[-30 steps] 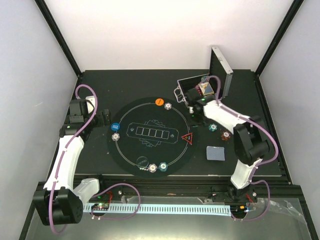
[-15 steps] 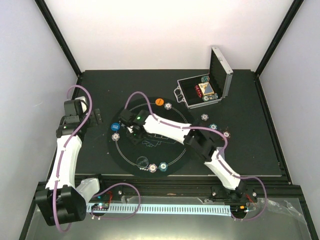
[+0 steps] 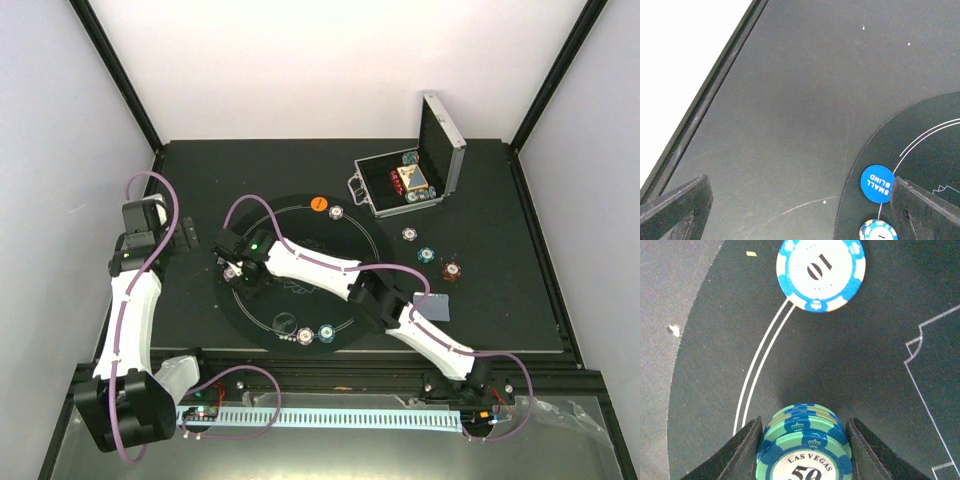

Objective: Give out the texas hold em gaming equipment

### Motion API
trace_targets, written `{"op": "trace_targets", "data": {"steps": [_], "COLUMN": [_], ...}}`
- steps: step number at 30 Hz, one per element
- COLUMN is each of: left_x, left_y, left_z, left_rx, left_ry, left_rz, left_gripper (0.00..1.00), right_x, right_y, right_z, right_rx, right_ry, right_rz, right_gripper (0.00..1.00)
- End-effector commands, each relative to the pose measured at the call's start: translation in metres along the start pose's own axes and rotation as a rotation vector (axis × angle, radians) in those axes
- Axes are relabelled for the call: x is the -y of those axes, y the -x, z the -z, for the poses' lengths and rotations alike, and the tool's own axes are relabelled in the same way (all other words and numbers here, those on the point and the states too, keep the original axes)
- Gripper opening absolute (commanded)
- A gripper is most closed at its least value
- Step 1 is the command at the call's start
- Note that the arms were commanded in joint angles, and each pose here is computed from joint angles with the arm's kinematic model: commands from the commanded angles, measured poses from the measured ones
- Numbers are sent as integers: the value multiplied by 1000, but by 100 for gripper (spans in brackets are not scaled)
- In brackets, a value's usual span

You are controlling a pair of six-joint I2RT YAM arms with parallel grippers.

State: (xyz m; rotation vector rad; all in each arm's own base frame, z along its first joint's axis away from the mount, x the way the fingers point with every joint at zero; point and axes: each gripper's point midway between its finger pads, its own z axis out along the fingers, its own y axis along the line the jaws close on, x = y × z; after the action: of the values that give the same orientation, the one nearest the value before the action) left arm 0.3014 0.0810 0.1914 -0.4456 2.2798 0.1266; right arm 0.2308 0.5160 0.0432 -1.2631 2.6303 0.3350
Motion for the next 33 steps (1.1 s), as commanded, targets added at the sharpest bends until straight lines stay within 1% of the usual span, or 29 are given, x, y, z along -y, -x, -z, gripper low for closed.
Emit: {"op": "trace_targets", "data": {"steps": [1,8,25,33], "left_x": [-6,-6,-6,-5], "left_y": [7,7,6,6], "left_z": [3,2,2,2], "left_rx": [22,21,18,19], "left_ry": [20,20,14,10], "left_rz": [17,20,21,23], "left_gripper": [99,99,99,99], "right_x": [-14,-21,-37,-32], "right_y": [10,14,30,24], "right_z": [1,-10,-20,-35], "right_rx": [25,34,92,69], "right_ry": [38,60,123,102], "right_rz": [10,5,10,10], "right_gripper": [38,38,39,42]}}
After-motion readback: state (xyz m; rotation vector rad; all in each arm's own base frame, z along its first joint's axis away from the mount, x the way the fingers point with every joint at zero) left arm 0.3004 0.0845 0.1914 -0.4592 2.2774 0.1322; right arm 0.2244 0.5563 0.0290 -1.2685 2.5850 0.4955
